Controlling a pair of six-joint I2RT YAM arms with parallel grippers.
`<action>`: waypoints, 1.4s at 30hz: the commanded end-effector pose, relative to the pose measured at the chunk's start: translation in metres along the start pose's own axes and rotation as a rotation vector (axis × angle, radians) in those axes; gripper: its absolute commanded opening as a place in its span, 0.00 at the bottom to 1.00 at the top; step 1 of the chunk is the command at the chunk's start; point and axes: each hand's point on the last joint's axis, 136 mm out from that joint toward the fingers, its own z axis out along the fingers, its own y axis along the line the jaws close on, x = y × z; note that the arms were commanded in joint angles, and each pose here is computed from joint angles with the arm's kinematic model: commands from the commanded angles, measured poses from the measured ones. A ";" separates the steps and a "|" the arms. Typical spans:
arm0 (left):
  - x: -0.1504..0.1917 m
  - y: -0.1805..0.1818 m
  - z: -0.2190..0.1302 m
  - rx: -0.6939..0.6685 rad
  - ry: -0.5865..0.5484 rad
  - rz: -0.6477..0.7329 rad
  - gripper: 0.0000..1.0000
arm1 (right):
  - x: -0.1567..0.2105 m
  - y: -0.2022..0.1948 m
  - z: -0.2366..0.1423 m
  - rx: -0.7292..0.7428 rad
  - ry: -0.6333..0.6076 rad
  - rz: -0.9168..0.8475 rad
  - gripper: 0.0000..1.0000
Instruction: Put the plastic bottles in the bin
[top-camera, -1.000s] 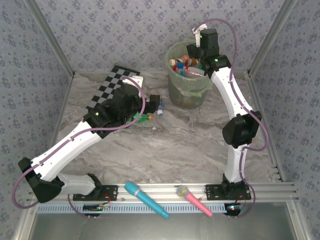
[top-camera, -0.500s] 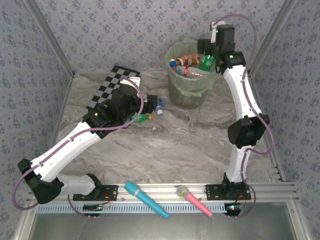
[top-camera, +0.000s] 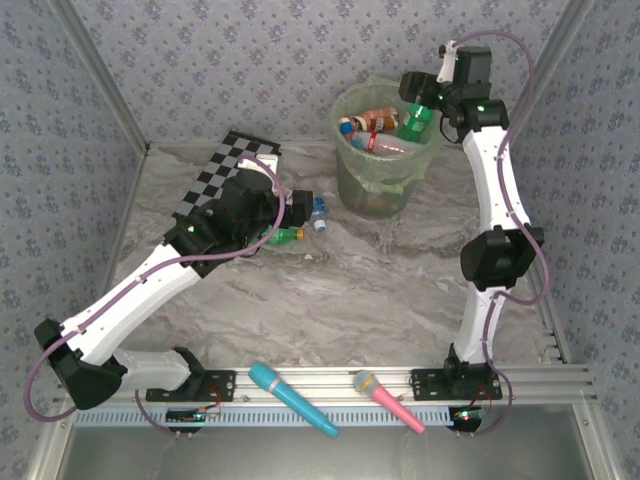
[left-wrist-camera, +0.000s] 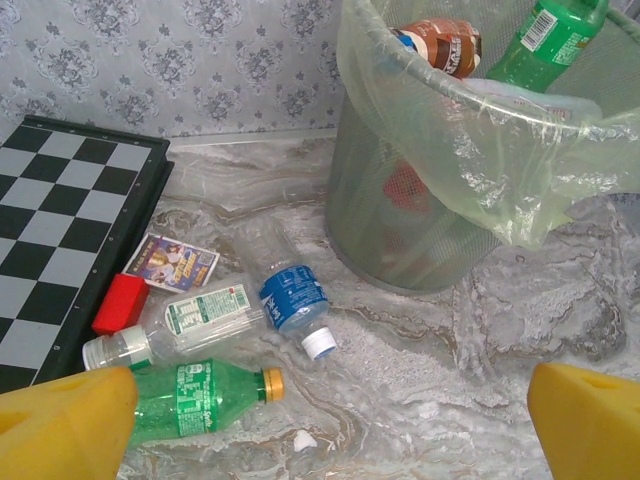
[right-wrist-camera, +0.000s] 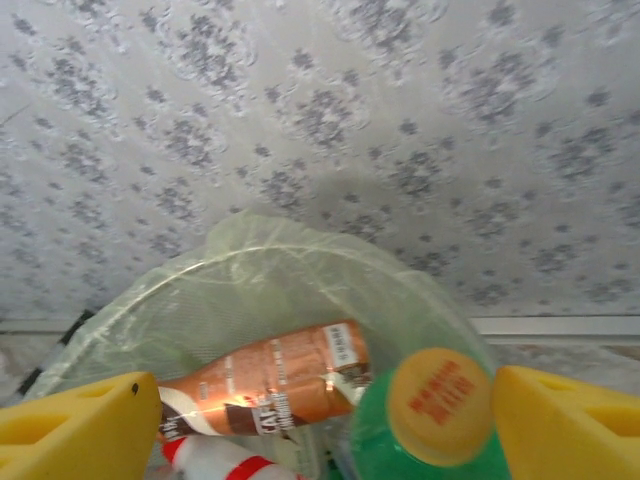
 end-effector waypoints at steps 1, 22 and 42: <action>-0.007 0.003 -0.009 0.009 -0.021 -0.022 1.00 | 0.010 0.019 0.015 -0.123 0.049 0.070 0.86; -0.007 0.011 -0.008 -0.016 -0.019 -0.034 1.00 | 0.044 0.110 0.048 -0.405 0.148 0.092 0.81; 0.009 0.043 0.008 -0.081 0.030 -0.159 1.00 | 0.021 0.125 -0.007 -0.399 0.108 0.059 1.00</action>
